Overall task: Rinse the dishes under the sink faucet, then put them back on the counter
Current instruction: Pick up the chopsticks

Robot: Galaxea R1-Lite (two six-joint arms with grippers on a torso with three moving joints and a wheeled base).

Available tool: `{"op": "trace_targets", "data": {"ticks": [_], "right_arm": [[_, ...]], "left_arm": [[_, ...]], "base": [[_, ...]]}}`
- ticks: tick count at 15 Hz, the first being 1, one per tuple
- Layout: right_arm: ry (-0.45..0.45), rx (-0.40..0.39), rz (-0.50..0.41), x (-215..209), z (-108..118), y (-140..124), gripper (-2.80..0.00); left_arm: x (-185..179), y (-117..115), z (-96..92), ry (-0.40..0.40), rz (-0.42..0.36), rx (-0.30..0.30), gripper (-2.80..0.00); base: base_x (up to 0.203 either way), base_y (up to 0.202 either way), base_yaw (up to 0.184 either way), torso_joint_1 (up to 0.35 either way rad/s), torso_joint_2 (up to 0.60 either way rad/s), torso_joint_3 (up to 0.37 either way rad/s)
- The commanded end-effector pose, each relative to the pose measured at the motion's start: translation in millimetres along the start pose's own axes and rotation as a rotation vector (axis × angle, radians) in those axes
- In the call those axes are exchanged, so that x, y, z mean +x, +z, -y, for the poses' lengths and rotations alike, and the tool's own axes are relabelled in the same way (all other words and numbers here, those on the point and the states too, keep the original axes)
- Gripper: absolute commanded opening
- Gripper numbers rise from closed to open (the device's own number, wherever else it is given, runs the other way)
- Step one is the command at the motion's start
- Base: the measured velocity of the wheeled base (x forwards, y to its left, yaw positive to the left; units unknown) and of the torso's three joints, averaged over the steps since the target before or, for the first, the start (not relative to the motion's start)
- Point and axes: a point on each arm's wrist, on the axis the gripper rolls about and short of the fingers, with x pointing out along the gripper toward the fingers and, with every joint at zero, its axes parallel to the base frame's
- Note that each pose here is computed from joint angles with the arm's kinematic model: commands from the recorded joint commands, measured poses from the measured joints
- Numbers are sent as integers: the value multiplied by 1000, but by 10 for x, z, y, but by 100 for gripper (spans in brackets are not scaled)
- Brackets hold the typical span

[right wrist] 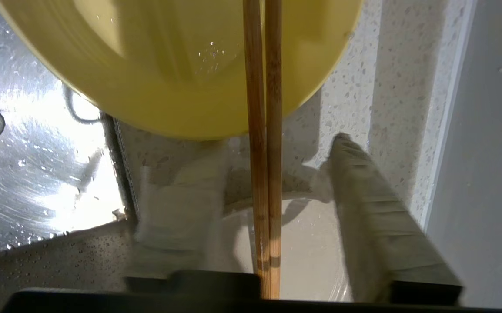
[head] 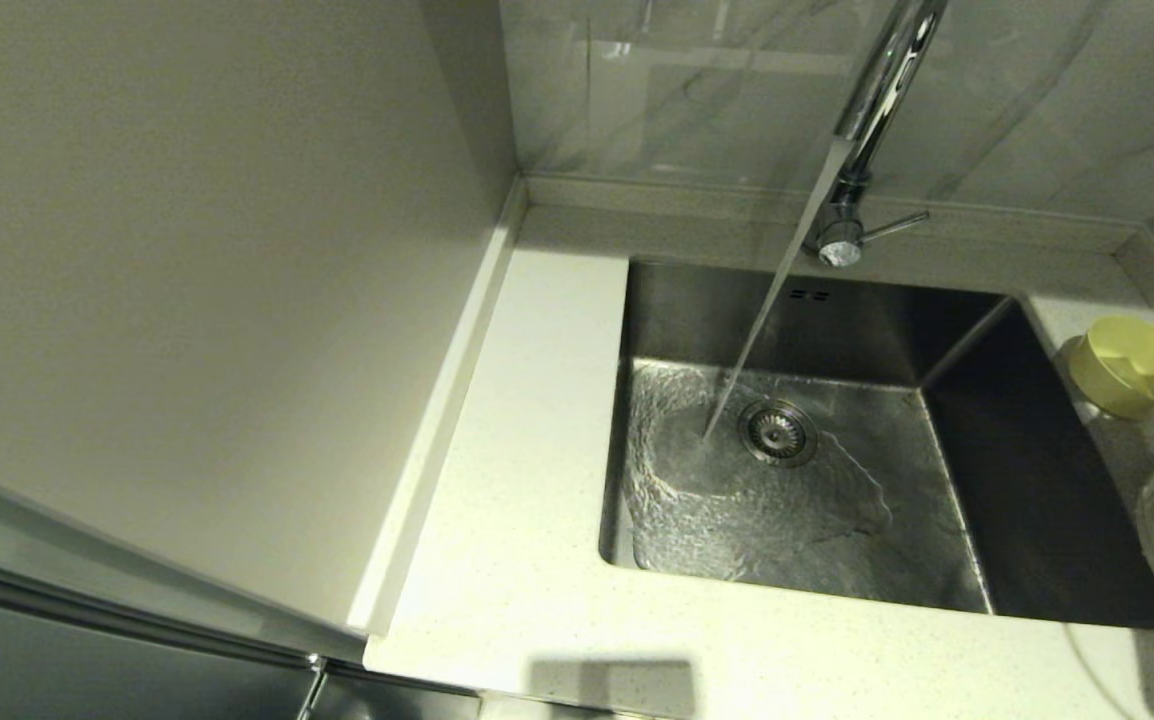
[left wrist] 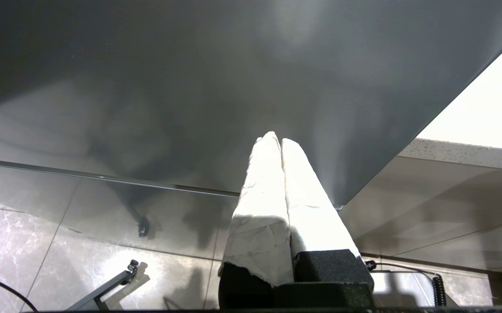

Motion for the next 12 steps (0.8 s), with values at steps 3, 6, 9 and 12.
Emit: {"op": "trace_targets", "data": {"ticks": [3,6,9,12], "right_arm": [[8,-7,-38,41,-26,-93,-280],[6,-2,-30,14,-19,-86,-280],[1,4,-6,-51,1,-55,-280],[-14,16,57,-114,28,3,-280]], "left_arm": [[-1,0,0,1,2,-1,-280],[-1,0,0,1,2,-1,-280],[-1,0,0,1,2,-1,-280],[-1,0,0,1,2,-1,-280]], "base": [[0,0,0,0,0,0],[0,0,0,0,0,0],[0,0,0,0,0,0],[0,0,0,0,0,0]]}}
